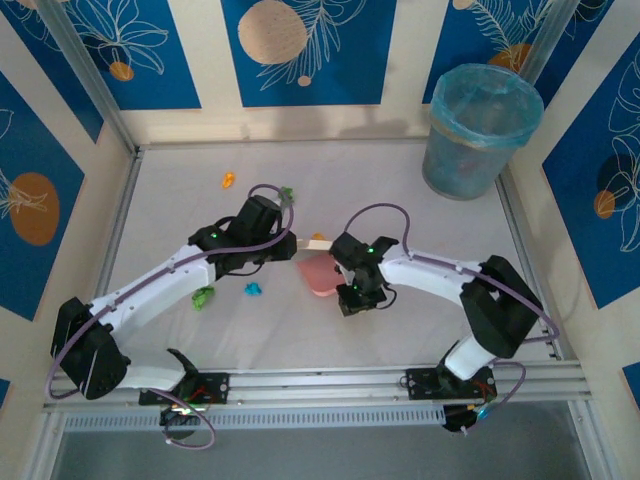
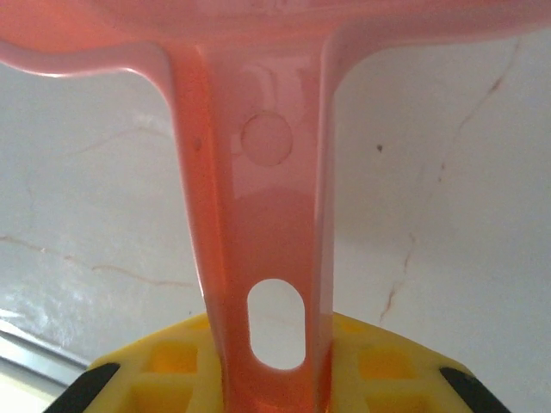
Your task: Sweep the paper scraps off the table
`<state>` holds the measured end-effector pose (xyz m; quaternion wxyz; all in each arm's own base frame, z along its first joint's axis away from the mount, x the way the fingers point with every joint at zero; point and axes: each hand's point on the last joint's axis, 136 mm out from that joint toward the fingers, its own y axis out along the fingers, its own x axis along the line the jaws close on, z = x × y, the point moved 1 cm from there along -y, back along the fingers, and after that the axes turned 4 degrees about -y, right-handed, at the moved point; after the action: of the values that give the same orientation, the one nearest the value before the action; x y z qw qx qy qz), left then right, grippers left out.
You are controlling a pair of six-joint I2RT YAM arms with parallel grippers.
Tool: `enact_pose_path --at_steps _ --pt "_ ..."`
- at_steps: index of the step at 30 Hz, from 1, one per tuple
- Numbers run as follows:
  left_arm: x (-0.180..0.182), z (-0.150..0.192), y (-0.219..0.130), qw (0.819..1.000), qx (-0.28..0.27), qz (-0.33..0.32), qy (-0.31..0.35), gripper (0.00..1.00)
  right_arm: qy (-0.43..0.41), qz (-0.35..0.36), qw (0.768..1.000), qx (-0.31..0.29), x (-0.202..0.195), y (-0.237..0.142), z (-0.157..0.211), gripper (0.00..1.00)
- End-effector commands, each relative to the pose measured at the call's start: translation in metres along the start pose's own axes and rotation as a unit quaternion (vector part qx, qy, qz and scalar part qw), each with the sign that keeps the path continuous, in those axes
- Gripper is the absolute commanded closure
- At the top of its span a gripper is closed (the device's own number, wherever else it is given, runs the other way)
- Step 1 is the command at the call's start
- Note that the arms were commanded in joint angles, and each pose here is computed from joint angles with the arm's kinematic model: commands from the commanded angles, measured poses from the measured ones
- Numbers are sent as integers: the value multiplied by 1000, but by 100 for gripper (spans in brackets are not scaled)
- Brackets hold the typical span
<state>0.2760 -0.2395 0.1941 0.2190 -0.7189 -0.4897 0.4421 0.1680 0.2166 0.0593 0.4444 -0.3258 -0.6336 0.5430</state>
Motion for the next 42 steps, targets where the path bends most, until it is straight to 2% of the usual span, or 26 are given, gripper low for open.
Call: enact_pose_path --at_steps 1,6,10,16,23,32,37,42 --pt "-8 -4 0 1000 -6 16 -3 100 13 -20 1000 2 2 -6 9 77" --pt "-13 -3 0 1000 -3 28 -6 100 22 -16 999 25 0 5 17 77" --pt "-17 3 0 999 14 45 -11 100 26 -11 999 26 -2 13 10 77" --pt "-22 21 -8 996 34 81 -25 100 37 9 999 7 -12 19 -8 77" --pt "-21 42 -21 992 65 106 -25 100 48 20 999 -8 -26 27 -12 77" --pt "-17 -3 -50 997 -39 69 -12 100 47 13 999 -8 -27 32 -8 78" --pt "-24 -27 -47 996 -73 57 -15 100 46 -2 999 -4 -21 30 -5 78" --pt "-27 -41 -26 997 -75 27 -9 100 48 -12 999 12 -15 20 4 79"
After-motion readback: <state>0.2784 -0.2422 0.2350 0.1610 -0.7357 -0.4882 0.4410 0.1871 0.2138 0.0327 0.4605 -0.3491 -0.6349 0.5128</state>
